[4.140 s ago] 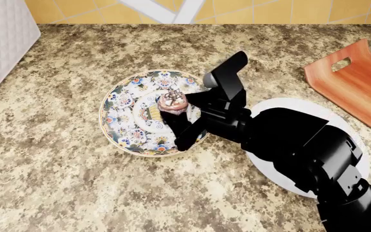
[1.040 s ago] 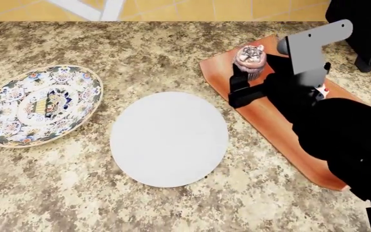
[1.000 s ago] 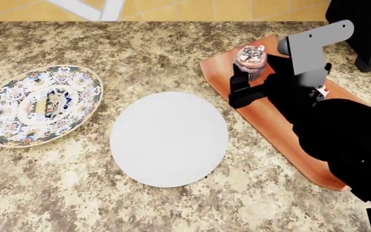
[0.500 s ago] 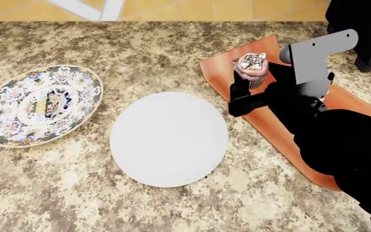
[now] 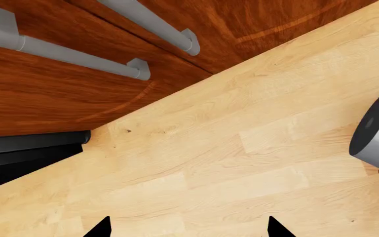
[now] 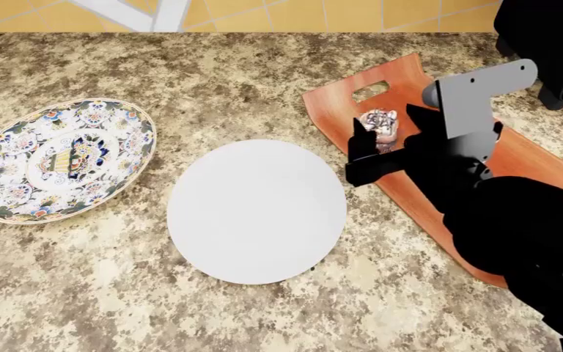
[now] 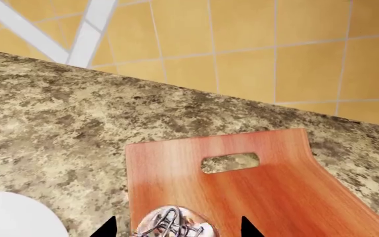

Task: Move the dessert items from the plate to the tray.

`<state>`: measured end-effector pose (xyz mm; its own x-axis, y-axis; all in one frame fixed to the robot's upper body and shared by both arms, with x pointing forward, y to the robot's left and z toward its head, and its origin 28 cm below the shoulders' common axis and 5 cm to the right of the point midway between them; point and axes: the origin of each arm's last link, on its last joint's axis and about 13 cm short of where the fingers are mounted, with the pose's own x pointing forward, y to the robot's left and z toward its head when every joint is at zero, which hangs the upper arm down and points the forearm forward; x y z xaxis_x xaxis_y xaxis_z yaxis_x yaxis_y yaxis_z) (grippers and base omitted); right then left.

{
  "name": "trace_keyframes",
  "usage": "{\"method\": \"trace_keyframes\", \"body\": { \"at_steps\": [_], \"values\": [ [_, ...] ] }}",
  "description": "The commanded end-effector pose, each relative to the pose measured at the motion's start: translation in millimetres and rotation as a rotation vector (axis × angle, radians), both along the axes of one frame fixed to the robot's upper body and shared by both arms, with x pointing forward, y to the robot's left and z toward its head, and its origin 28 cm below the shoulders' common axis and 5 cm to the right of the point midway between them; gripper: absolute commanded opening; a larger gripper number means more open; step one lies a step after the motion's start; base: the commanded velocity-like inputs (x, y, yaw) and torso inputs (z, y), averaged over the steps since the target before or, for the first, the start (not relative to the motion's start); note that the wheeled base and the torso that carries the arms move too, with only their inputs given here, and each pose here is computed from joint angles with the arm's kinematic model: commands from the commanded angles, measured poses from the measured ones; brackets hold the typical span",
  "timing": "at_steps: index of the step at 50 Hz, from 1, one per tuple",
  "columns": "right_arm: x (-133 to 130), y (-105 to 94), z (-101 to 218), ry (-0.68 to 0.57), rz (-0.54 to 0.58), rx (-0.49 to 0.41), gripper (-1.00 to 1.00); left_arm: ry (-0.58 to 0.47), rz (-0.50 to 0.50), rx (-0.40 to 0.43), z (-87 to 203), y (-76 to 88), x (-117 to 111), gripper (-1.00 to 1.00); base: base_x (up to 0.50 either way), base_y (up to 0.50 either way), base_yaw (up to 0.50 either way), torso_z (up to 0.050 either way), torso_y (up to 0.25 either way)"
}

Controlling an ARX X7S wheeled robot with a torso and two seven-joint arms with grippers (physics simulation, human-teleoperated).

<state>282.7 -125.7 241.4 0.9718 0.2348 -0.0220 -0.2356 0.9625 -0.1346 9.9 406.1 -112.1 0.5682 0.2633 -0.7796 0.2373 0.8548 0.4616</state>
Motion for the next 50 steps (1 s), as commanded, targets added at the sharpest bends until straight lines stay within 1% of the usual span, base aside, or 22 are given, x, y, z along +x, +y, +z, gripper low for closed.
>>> {"method": "trace_keyframes", "body": {
  "at_steps": [1,19,26,31,36,50],
  "values": [
    [0.9,-0.6,2.3,-0.010,0.002,-0.005,1.00,0.012,-0.011,-0.012,-1.5,-2.7,-0.6,1.00,0.00,0.00,0.00,0.000,0.000],
    [0.9,-0.3,4.9,-0.016,0.010,-0.004,1.00,0.012,-0.013,-0.013,-1.3,-2.5,-0.4,1.00,0.00,0.00,0.00,0.000,0.000],
    [-0.4,1.3,19.5,-0.055,0.025,-0.016,1.00,0.010,-0.012,-0.014,-1.2,-2.3,-1.1,1.00,0.00,0.00,0.00,0.000,0.000],
    [-4.6,3.3,40.7,-0.112,0.036,-0.042,1.00,0.009,-0.012,-0.015,-1.1,-2.3,-1.4,1.00,0.00,0.00,0.00,0.000,0.000],
    [-8.8,7.3,55.0,-0.154,0.054,-0.061,1.00,0.009,-0.013,-0.013,-1.1,-2.3,-1.6,1.00,0.00,0.00,0.00,0.000,0.000],
    [-23.0,10.4,81.7,-0.238,0.051,-0.107,1.00,0.010,-0.017,-0.011,-1.2,-2.5,-0.8,1.00,0.00,0.00,0.00,0.000,0.000]
  ]
}}
